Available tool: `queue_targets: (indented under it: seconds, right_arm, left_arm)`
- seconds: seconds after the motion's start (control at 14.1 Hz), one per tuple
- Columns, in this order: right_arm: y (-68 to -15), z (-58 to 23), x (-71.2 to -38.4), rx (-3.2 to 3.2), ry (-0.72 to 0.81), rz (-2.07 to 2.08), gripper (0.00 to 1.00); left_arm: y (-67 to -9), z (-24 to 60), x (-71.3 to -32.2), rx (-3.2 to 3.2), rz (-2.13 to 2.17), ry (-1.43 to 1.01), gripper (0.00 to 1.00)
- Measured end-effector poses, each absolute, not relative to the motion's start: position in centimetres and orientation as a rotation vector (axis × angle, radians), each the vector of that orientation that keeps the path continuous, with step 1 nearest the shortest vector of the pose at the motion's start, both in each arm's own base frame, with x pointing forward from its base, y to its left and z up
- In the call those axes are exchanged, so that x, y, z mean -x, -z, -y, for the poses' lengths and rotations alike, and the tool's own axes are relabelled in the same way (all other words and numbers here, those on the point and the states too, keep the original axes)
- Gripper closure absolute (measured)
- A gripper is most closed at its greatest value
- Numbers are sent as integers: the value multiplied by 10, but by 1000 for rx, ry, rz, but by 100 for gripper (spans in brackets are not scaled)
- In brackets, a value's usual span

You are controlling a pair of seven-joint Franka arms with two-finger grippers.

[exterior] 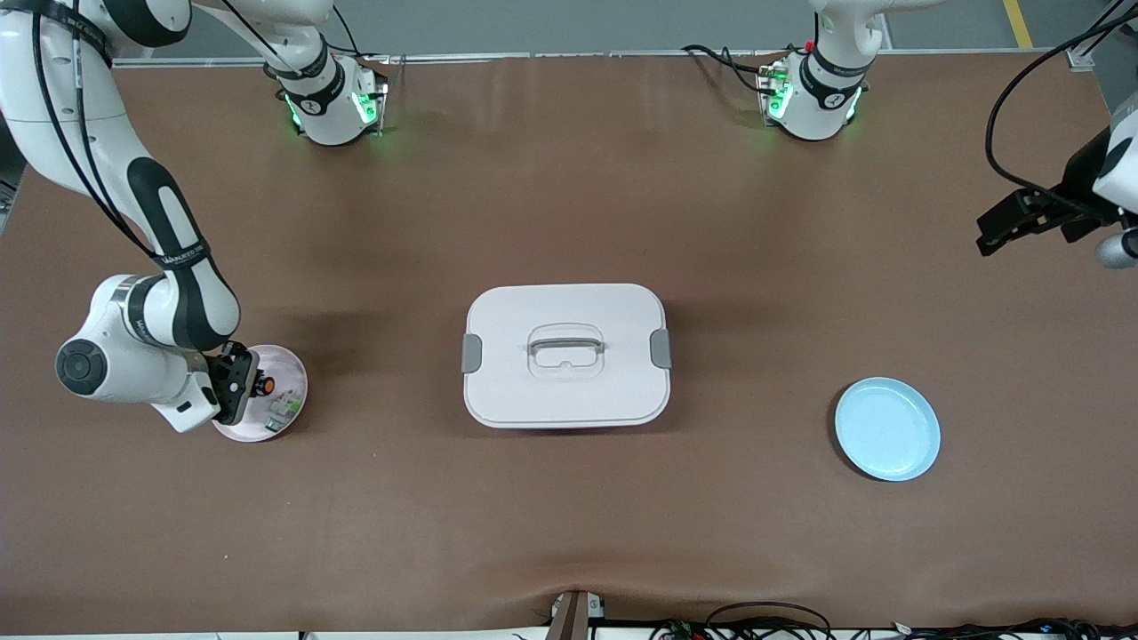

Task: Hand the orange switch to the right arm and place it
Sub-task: 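Lower the switch onto the white plate and open the right gripper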

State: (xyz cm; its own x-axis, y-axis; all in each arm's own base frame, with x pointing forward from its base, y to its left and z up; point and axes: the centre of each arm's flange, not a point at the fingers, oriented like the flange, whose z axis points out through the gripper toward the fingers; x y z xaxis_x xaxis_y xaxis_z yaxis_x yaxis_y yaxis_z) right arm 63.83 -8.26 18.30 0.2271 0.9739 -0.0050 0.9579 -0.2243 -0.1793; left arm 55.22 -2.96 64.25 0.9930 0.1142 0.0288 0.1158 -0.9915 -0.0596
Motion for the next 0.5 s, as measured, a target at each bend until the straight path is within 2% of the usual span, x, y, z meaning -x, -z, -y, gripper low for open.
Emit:
queue_targets:
  seconds: [0.35, 0.5]
  right_arm:
    - [-183, 83, -639, 2354, -167, 1868, 53]
    - [-184, 84, -640, 2359, -159, 1872, 37]
  left_arm:
    - [-650, 29, -533, 3073, 158, 57, 0]
    - [-649, 27, -533, 3073, 159, 55, 0]
